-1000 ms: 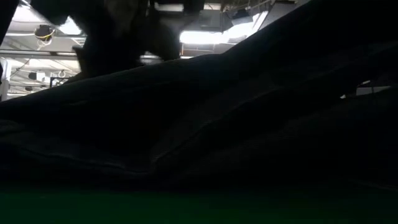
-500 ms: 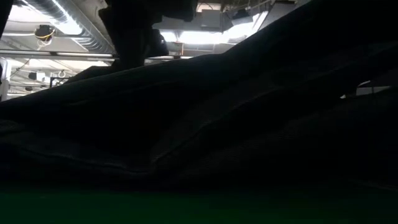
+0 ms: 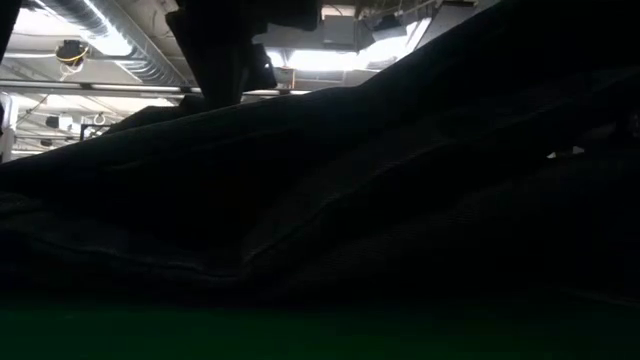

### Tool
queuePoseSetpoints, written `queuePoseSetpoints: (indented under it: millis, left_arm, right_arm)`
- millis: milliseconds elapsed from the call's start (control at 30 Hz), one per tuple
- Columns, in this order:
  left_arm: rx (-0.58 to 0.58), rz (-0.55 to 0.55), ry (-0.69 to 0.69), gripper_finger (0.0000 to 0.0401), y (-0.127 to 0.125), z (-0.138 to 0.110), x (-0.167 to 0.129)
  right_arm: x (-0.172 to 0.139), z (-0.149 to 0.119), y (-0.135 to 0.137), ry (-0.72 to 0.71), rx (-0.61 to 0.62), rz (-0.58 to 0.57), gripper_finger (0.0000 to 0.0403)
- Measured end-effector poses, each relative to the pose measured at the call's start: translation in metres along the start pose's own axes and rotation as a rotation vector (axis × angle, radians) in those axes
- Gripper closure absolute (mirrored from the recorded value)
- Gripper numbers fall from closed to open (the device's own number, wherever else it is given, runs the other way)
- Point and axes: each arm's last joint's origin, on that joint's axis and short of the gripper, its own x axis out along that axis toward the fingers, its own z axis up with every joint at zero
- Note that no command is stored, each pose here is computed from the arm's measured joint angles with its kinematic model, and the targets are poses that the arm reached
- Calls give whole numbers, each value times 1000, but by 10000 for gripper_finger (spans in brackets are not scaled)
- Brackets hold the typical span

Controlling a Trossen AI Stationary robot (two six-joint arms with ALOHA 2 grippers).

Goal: Fold laundry
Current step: Fold the dark blue jeans

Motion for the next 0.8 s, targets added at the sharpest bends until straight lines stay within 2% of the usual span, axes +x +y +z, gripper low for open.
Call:
queuePoseSetpoints:
  millis: [333, 533, 800]
  left_arm:
    - [3, -7, -28, 400, -1, 3, 0]
    - [3, -7, -30, 400, -1, 3, 0]
    - [4, -7, -31, 400, -1, 3, 0]
  right_arm:
    - [15, 8, 8, -79, 22, -70, 217]
    - [14, 20, 8, -213, 95, -124, 217]
    - [11, 27, 5, -301, 129, -249, 217]
